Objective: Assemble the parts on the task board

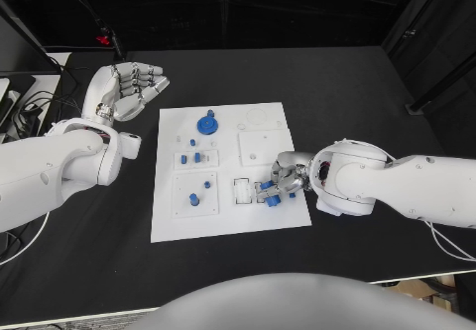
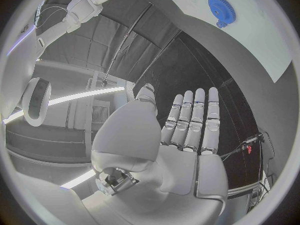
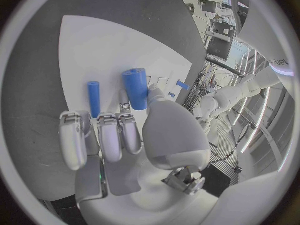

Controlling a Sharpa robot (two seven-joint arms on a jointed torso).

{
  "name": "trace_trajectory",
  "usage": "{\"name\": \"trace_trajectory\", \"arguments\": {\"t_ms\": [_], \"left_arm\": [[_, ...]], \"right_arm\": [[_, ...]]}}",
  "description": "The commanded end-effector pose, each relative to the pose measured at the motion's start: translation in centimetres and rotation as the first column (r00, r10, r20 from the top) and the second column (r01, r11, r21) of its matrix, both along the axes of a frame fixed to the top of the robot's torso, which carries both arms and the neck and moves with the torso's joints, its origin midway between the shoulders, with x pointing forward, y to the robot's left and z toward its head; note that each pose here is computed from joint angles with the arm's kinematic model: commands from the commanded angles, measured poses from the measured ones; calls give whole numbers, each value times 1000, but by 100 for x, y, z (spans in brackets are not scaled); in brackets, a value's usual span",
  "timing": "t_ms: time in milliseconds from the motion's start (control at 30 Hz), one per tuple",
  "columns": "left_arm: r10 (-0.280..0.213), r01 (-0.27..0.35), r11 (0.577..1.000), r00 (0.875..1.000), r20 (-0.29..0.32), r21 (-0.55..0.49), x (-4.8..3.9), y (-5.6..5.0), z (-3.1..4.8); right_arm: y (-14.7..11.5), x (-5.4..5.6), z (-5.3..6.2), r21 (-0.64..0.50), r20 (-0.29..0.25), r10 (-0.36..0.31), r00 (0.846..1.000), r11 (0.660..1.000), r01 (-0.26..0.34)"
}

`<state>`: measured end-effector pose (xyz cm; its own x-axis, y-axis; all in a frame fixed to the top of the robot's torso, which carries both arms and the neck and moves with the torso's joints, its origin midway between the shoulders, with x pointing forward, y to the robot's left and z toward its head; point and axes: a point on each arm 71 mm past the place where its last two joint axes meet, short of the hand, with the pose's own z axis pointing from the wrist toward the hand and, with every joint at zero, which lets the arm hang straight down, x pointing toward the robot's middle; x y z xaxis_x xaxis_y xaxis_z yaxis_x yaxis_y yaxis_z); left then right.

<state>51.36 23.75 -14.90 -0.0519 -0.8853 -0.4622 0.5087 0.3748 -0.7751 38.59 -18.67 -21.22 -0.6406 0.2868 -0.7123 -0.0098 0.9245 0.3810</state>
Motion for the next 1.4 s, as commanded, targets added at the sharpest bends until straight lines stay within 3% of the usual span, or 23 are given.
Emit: {"name": "trace_trajectory", "arguments": {"t_ms": [33,233,533,833,1233,1400], "left_arm": [[-25,25,1000,999,31,-6,-13,-20,30],[-22,22,1000,999,30,-5,-14,-6,30],[-18,18,1000,999,29,-5,-17,17,29],[-18,18,1000,999,28,-4,-10,12,26],[-18,19,1000,999,26,-4,-8,7,25],[-22,23,1000,999,26,-5,-5,-11,25]], "right_arm": [[-42,-23,-65,14,-11,-35,999,999,35],[-69,-39,-45,132,-21,-72,997,988,74],[-147,-105,8,303,-71,-129,989,942,145],[-128,-177,144,378,-96,-117,988,914,145],[46,-80,214,474,-182,-108,977,861,184],[98,-8,187,452,-215,-112,970,869,201]]}}
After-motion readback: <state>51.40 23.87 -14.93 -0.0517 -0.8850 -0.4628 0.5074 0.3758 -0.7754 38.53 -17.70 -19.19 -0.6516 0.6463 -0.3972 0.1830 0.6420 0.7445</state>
